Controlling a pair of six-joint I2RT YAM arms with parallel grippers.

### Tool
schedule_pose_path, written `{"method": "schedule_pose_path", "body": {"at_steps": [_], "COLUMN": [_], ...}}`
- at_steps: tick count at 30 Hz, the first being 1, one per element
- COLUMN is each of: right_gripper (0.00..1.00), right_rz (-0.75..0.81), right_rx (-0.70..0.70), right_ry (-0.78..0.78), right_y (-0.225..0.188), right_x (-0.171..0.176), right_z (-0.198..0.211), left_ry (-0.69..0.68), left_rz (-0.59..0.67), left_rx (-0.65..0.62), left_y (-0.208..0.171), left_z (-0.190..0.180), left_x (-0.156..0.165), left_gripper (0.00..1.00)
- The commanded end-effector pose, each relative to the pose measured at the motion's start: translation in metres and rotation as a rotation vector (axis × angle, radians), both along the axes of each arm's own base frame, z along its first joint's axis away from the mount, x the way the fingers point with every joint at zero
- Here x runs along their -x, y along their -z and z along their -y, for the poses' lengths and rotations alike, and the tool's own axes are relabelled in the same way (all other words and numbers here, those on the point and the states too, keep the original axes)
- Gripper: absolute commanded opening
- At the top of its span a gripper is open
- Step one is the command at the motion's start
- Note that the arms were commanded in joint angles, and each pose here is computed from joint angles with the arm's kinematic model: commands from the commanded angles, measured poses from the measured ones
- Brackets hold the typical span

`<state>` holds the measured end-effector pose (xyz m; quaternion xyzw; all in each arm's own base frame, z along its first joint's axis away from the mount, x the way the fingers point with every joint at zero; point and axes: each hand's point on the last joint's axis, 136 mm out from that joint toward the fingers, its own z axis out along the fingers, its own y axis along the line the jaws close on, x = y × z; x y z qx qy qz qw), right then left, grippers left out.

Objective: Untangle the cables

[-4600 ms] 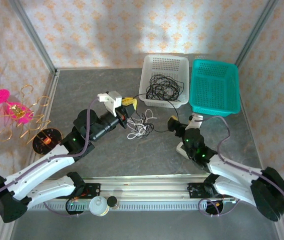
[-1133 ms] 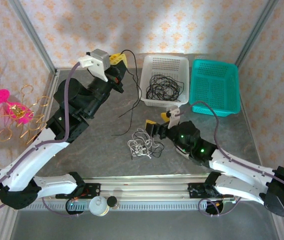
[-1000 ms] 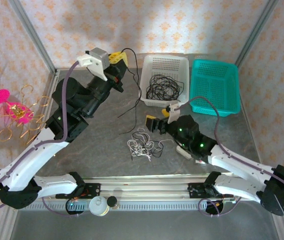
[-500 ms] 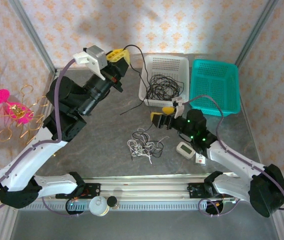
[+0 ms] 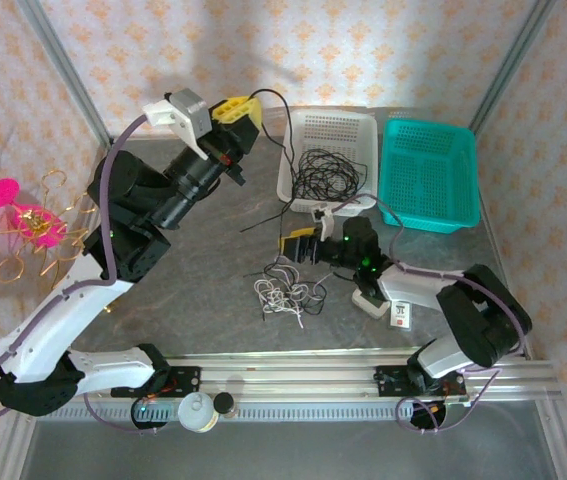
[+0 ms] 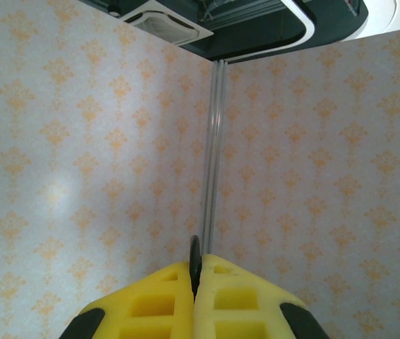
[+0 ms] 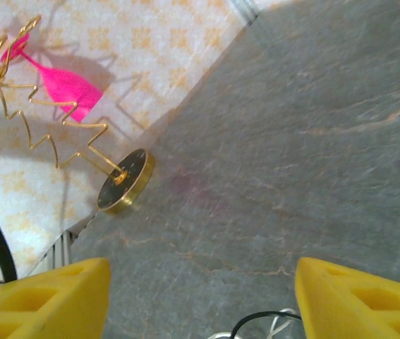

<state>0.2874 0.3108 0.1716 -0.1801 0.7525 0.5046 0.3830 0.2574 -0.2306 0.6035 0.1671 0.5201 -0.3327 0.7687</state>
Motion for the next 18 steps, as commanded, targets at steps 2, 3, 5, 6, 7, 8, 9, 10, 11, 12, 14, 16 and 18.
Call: {"method": "schedule_pose_path", "body": {"at_steps": [2,3,5,6,7,8,9,10,11,12,14,16,18], "right_gripper": [0.62,0.58,0.52,0.51,0.49,0.47,0.47,0.49,0.53,0.56,0.6,0.66,0.72], "right_rz": [0.054,0.049,0.037,0.03,0.019,0.003,-0.015,-0.023,-0.034,-0.052,-0.067,-0.066,-0.035], "right_rx": [-0.082,-0.08,-0.07,-0.066,-0.059,-0.045,-0.026,-0.012,0.004,0.016,0.021,0.02,-0.001], "right_ry": [-0.025,-0.004,0.029,0.038,0.05,0.077,0.12,0.159,0.207,0.255,0.295,0.326,0.312], "right_y": [-0.026,-0.024,-0.019,-0.017,-0.014,-0.011,-0.006,-0.004,0.0,0.003,0.004,-0.001,-0.013], "right_x": [-0.003,-0.006,-0.011,-0.012,-0.014,-0.017,-0.021,-0.024,-0.027,-0.029,-0.028,-0.024,-0.014], "right_z": [-0.017,-0.016,-0.013,-0.012,-0.009,-0.005,0.003,0.011,0.022,0.035,0.055,0.072,0.083], "left_ry": [0.043,0.043,0.042,0.041,0.039,0.035,0.032,0.03,0.026,0.022,0.018,0.017,0.019], "left_rz": [0.04,0.04,0.039,0.042,0.041,0.04,0.039,0.039,0.038,0.037,0.032,0.028,0.022], "left_rx": [0.034,0.036,0.033,0.033,0.032,0.033,0.032,0.031,0.03,0.025,0.022,0.016,0.009], "left_y": [-0.019,-0.019,-0.02,-0.021,-0.021,-0.022,-0.022,-0.022,-0.022,-0.02,-0.019,-0.017,-0.014], "left_z": [-0.001,-0.001,-0.001,-0.001,-0.002,-0.003,-0.003,-0.004,-0.005,-0.005,-0.005,-0.004,-0.002], "left_x": [0.013,0.013,0.013,0.013,0.013,0.013,0.013,0.013,0.014,0.012,0.012,0.011,0.009], "left_gripper": [0.0,0.0,0.0,0.0,0.0,0.0,0.0,0.0,0.0,0.0,0.0,0.0,0.0]}}
